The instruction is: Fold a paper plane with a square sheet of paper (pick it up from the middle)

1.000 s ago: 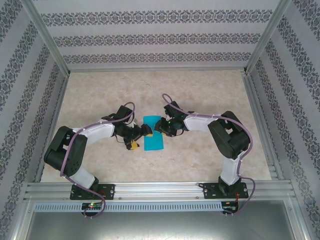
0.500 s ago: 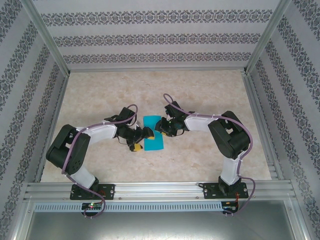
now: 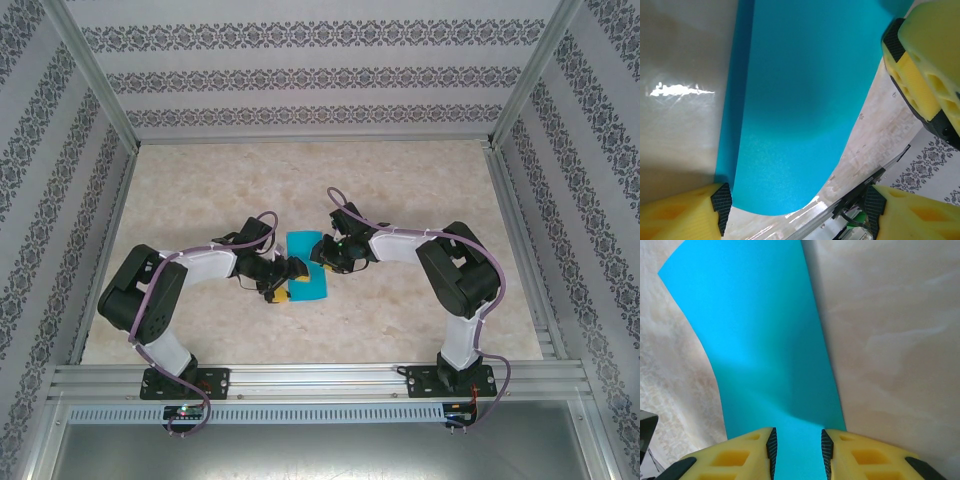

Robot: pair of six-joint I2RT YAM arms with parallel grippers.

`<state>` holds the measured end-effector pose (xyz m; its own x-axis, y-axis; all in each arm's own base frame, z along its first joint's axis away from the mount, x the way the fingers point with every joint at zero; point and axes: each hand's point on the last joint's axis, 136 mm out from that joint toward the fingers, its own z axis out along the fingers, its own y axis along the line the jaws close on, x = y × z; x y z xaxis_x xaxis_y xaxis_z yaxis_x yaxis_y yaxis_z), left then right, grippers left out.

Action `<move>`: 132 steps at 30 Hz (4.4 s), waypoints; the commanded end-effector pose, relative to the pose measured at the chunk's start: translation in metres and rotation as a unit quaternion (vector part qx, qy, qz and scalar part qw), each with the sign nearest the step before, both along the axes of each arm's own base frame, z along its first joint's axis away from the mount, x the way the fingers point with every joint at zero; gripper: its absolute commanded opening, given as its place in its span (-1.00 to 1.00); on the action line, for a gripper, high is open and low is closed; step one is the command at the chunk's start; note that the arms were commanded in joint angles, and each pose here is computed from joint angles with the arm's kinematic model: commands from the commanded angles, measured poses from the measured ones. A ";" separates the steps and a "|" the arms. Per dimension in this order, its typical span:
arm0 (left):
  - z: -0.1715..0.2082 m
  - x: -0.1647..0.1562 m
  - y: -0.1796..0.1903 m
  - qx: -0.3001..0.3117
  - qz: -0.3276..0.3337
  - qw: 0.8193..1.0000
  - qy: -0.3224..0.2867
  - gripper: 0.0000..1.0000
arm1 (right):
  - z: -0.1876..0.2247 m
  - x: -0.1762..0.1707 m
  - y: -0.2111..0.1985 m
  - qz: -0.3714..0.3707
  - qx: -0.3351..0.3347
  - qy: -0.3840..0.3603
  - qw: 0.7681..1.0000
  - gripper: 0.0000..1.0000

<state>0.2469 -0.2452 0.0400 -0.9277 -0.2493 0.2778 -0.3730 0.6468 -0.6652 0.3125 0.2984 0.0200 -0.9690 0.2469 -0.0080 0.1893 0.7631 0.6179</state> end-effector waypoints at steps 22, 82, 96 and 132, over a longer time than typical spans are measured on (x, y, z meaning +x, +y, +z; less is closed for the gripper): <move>0.008 0.032 0.007 -0.033 -0.032 0.991 -0.126 0.07 | -0.040 -0.019 -0.022 -0.009 -0.047 0.049 0.998 -0.35; 0.150 0.097 0.083 0.250 -0.131 0.918 -0.278 -0.97 | 0.088 0.027 -0.067 -0.023 -0.052 -0.147 0.988 -0.26; 0.100 0.074 0.057 0.180 -0.198 0.936 -0.230 -0.97 | 0.085 0.024 -0.071 -0.040 -0.050 -0.143 0.988 0.13; 0.016 0.036 0.080 0.175 -0.090 0.969 -0.148 -0.66 | 0.027 0.020 0.089 0.111 0.087 -0.046 0.989 -0.56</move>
